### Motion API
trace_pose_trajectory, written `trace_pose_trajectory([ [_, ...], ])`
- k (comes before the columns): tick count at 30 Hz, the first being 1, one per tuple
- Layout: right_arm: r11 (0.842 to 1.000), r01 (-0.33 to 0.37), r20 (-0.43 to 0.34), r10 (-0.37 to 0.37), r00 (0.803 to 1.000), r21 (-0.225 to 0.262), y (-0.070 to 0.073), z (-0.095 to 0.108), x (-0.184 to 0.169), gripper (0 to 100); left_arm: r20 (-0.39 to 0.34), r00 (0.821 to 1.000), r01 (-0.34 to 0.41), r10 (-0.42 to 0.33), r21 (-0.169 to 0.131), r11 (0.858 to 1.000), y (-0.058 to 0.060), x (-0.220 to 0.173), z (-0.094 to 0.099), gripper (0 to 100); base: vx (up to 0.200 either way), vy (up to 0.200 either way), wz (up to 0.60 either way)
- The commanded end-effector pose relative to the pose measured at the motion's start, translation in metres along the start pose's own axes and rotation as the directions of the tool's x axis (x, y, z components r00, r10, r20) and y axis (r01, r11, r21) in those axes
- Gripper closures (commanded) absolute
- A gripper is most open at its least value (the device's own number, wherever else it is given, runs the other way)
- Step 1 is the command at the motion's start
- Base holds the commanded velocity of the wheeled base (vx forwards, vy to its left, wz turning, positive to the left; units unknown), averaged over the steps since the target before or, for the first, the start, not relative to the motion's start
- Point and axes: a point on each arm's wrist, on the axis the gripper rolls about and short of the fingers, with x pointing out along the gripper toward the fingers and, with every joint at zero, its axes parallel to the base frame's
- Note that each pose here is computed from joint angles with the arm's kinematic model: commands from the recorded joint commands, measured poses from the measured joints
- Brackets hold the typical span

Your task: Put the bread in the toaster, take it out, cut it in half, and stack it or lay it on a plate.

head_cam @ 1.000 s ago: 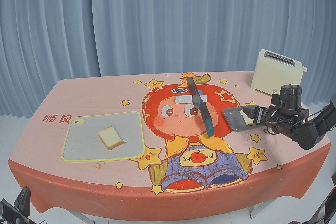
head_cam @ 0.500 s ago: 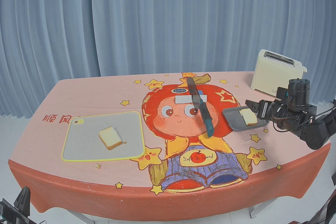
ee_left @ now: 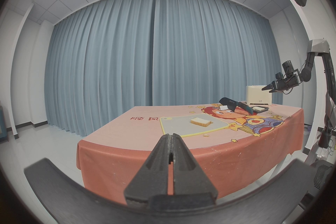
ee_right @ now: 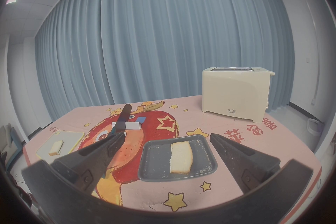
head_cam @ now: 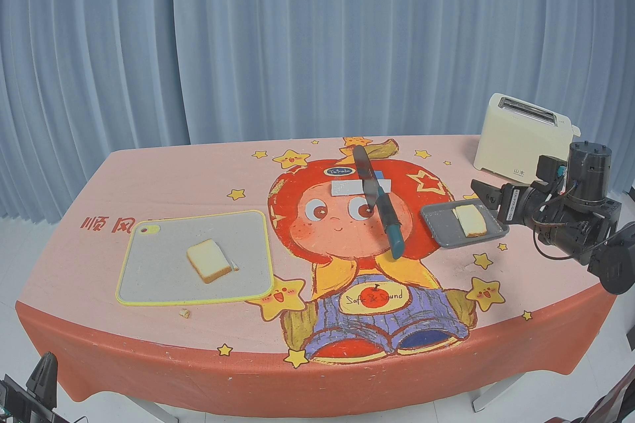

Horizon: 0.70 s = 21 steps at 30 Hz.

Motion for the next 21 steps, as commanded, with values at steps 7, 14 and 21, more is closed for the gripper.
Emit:
trace_pose_trajectory([
  [7, 1.0, 0.023, 0.108, -0.025, 0.994, 0.02, -0.016, 0.02, -0.04, 0, -0.001, 1.0, 0.0, 0.0, -0.001, 1.0, 0.0, 0.0, -0.005, 100, 0.0, 0.0, 0.0],
  [14, 0.998, 0.062, 0.172, -0.062, 0.983, 0.003, -0.032, 0.022, -0.076, 0, -0.001, 1.0, 0.0, 0.0, -0.001, 1.0, 0.0, 0.0, -0.005, 100, 0.0, 0.0, 0.0],
  [21, 0.997, 0.071, 0.225, -0.073, 0.972, 0.018, -0.039, 0.018, -0.108, 0, -0.001, 1.0, 0.0, 0.0, -0.001, 1.0, 0.0, 0.0, -0.005, 100, 0.0, 0.0, 0.0],
])
